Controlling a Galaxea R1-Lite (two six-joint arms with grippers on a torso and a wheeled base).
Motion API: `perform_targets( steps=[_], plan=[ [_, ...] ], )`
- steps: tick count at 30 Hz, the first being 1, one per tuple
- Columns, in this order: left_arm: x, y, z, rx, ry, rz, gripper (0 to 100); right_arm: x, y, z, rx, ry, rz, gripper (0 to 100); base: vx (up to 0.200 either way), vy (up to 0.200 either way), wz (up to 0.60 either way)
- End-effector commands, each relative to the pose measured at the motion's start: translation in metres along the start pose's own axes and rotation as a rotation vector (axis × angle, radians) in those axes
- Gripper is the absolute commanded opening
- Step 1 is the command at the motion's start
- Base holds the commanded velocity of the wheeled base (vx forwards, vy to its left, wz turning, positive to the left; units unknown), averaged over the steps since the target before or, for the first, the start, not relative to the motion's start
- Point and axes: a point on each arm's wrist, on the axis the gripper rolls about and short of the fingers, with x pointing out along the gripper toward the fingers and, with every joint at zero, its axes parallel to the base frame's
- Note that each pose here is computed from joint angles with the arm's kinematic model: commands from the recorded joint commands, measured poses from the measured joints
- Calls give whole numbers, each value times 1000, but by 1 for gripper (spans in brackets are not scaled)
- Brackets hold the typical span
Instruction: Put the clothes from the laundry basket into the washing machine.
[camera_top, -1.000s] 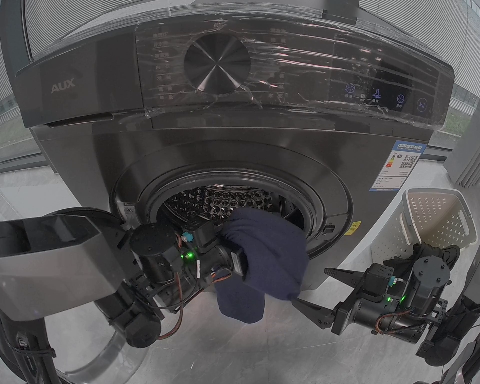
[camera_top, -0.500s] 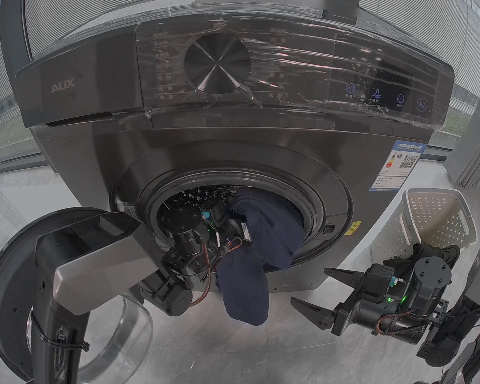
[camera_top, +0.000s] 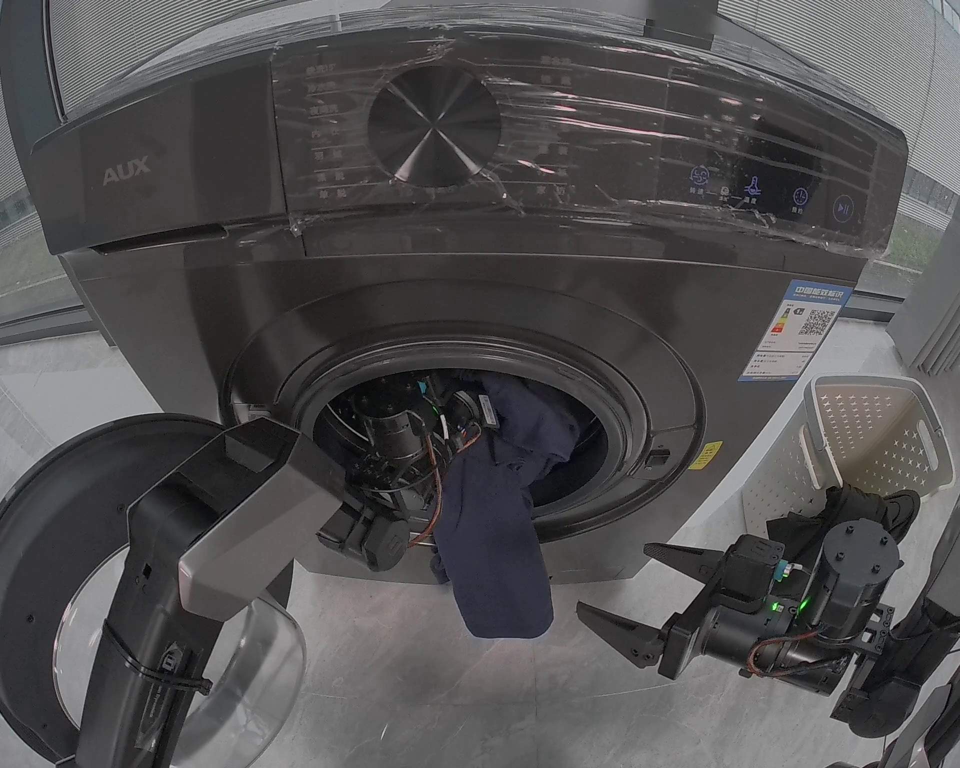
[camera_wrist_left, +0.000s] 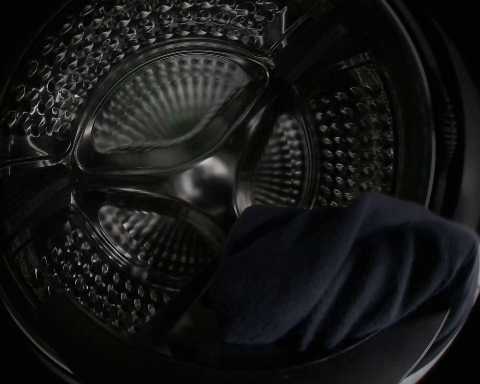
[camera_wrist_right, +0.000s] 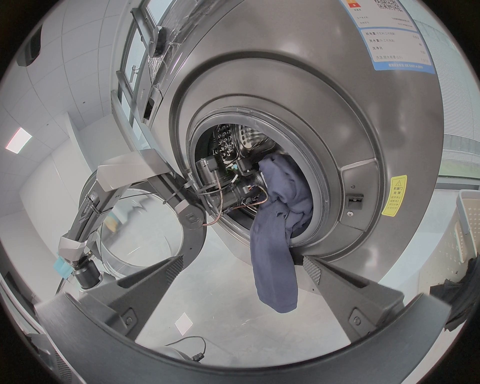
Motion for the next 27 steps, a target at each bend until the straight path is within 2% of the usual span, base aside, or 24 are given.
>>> perform_targets(
  steps=[1, 6, 9, 12, 14, 15, 19, 23, 25, 26, 27],
  plan=[
    [21, 14, -11, 7, -24, 66, 0, 1, 0, -3, 0, 12, -1, 100, 0, 0, 0],
    [29, 9, -8, 2, -47, 68, 0, 1, 0, -3, 0, 14, 0, 100, 0, 0, 0],
    [37, 6, 0, -3, -86, 71, 0, 2, 0, -3, 0, 16, 0, 100, 0, 0, 0],
    [44, 5, 7, -13, -130, 93, 0, 2, 0, -4, 0, 19, 0, 100, 0, 0, 0],
    [44, 5, 8, -11, -132, 94, 0, 3, 0, -5, 0, 20, -1, 100, 0, 0, 0],
    [44, 5, 8, -11, -132, 94, 100, 3, 0, -5, 0, 20, -1, 100, 0, 0, 0],
    [39, 3, 6, -19, -97, 96, 100, 3, 0, -4, 0, 18, -2, 100, 0, 0, 0],
    [19, -5, 3, -4, 24, 92, 100, 3, 0, -4, 0, 18, -2, 100, 0, 0, 0],
    [16, -6, 3, 0, 42, 92, 100, 3, 0, -4, 0, 18, -2, 100, 0, 0, 0],
    [6, -9, -1, 12, 93, 90, 100, 3, 0, -5, 0, 20, -2, 100, 0, 0, 0],
    [4, -9, -2, 18, 104, 90, 100, 3, 0, -5, 0, 20, -1, 100, 0, 0, 0]
  ],
)
